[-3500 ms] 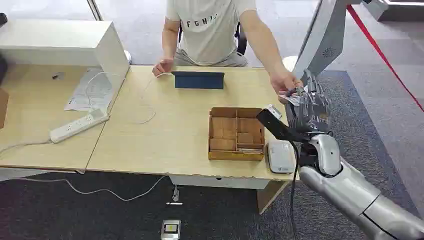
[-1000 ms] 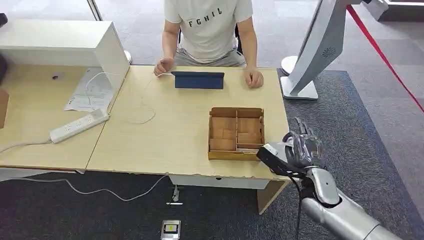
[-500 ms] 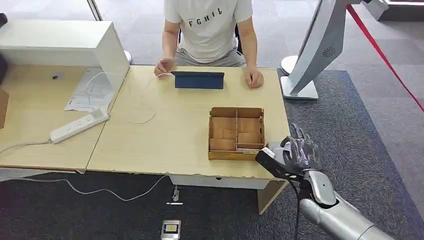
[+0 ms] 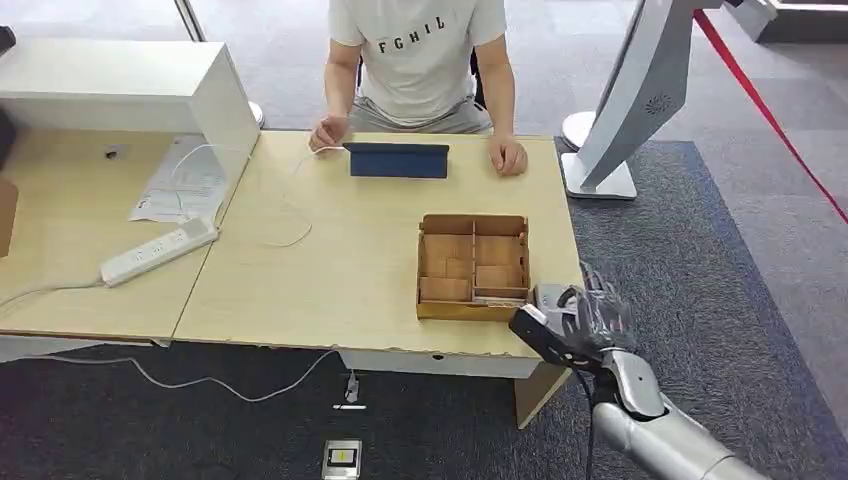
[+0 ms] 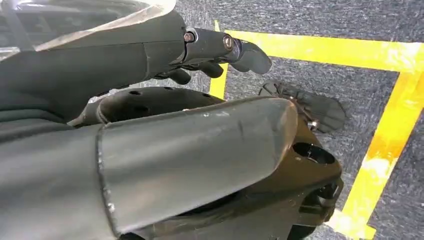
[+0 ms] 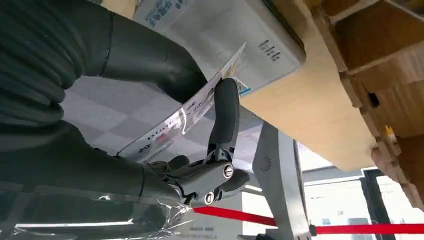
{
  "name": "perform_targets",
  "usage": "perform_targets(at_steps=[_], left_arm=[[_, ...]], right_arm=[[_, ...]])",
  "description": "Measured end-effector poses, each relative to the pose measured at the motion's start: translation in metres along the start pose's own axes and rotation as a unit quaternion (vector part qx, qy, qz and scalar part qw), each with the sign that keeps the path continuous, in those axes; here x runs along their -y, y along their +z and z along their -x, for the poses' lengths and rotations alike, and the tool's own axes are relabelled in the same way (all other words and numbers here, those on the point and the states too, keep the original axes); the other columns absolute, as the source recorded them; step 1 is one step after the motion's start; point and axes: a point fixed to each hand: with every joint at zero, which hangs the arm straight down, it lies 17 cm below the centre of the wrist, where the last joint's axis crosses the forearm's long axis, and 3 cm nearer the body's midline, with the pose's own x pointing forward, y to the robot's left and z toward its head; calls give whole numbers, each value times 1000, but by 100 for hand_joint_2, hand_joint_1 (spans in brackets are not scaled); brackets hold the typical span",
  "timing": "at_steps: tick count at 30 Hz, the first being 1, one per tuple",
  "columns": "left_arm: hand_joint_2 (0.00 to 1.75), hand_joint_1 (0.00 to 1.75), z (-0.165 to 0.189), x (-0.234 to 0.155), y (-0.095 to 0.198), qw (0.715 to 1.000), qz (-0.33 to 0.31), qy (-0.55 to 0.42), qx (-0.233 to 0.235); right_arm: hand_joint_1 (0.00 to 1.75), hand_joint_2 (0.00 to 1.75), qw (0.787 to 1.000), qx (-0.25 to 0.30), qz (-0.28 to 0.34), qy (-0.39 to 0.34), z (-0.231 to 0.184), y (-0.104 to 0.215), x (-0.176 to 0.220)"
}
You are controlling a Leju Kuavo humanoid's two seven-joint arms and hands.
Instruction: Pass the card to the sensor for recognition and then transmit it.
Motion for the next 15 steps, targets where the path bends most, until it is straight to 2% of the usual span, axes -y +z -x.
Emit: perform_targets(at_steps=[15], left_arm=[[0,0,-3,-1,0,1000,-3,0,9]], right_arm=[[175,175,999,-31,-25,-12,20,15,-31]])
